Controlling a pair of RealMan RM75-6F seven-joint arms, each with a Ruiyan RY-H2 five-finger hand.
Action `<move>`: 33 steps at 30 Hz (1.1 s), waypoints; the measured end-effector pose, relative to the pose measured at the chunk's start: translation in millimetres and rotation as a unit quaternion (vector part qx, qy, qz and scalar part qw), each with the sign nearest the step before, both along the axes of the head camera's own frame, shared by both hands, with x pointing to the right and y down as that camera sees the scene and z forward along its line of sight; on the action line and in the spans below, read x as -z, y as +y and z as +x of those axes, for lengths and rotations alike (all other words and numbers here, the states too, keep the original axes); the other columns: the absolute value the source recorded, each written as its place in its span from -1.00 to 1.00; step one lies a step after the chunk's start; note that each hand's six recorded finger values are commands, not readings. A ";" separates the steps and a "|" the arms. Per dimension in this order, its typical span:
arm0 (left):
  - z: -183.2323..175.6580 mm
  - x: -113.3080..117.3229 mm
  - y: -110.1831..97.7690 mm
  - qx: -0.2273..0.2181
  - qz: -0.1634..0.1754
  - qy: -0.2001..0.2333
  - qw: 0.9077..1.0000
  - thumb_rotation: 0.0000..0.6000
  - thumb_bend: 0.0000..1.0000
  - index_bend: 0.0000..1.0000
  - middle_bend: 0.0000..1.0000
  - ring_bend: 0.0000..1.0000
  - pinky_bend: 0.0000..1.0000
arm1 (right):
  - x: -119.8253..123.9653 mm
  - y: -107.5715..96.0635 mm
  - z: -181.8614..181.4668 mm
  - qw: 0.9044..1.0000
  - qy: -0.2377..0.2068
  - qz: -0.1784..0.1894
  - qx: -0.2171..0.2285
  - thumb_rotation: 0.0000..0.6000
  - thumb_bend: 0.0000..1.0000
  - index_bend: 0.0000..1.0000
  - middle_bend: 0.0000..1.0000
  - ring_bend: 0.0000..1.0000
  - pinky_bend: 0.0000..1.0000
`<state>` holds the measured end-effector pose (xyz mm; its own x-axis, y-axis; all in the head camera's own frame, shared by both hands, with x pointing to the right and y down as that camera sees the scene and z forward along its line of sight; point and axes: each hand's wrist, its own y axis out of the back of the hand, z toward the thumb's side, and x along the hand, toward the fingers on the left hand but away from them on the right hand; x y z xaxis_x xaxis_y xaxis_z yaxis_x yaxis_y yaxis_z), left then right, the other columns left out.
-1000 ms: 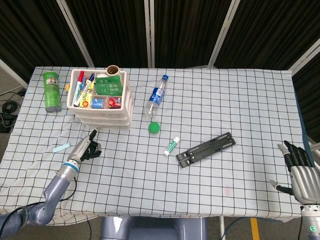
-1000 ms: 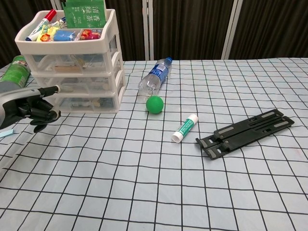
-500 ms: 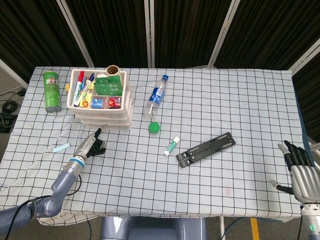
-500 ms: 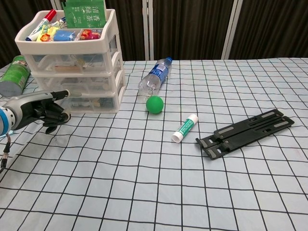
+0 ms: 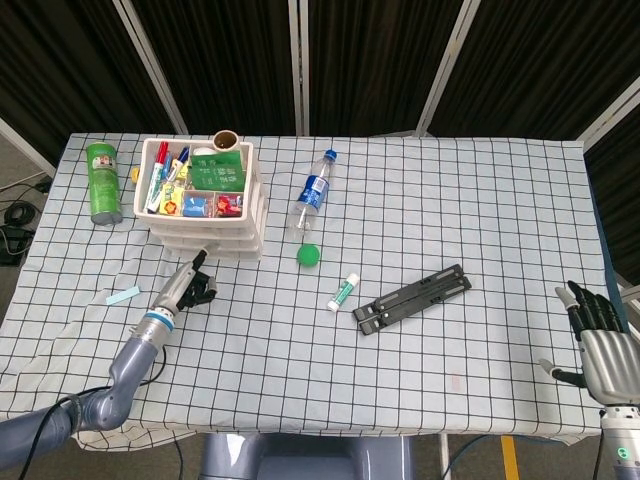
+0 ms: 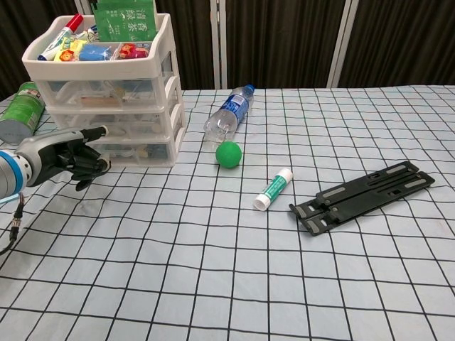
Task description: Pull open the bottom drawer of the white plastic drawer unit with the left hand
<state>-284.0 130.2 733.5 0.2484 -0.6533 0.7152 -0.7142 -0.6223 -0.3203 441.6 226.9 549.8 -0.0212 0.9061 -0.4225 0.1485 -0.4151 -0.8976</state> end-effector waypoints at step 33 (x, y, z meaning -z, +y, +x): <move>19.0 -5.7 21.2 -0.047 0.008 0.039 0.998 1.00 0.56 -0.98 0.64 0.76 0.50 | -7.9 1.5 -0.9 1.000 0.009 -0.015 -0.002 1.00 -0.96 -1.00 -1.00 -1.00 -1.00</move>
